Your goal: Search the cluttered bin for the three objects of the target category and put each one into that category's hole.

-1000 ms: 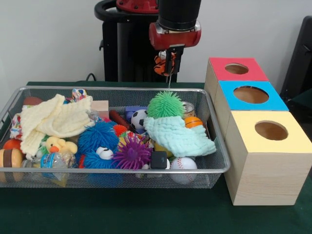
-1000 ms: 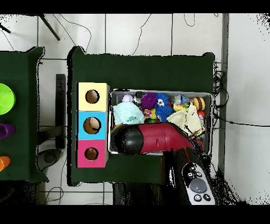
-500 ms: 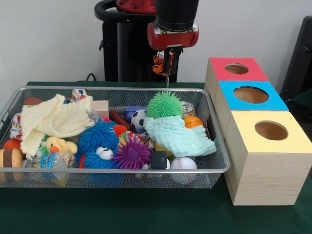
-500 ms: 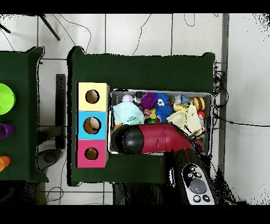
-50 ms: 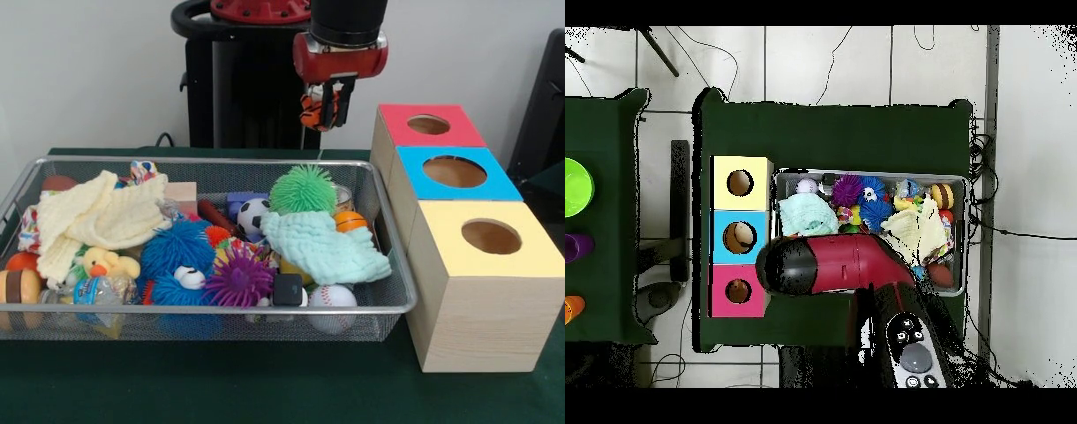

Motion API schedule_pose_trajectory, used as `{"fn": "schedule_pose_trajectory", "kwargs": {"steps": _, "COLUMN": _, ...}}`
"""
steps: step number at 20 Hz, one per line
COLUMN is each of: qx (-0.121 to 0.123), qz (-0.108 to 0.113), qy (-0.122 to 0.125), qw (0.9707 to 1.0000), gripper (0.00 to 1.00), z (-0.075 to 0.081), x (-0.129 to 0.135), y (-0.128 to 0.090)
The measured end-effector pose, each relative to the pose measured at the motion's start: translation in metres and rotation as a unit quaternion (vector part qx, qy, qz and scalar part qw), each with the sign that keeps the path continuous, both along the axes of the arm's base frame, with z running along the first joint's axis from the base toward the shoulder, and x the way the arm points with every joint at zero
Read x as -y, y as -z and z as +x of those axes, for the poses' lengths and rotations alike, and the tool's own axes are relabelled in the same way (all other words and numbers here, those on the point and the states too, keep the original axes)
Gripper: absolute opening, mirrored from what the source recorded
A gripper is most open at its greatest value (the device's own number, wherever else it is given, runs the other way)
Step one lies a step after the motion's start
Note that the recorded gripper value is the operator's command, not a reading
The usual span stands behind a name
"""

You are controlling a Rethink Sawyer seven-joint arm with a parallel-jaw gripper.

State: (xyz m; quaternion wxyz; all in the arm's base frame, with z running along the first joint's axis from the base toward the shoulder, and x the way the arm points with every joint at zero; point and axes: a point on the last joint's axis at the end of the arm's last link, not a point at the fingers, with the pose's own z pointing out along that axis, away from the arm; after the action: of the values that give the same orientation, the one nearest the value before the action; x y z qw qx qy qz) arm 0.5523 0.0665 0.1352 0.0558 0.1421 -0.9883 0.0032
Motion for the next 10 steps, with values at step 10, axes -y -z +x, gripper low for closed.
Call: {"fn": "schedule_pose_trajectory", "kwargs": {"steps": 10, "qx": -0.001, "qz": 0.002, "qy": 0.011, "qw": 0.9999, "gripper": 0.00, "z": -0.002, "x": -0.024, "y": -0.012}}
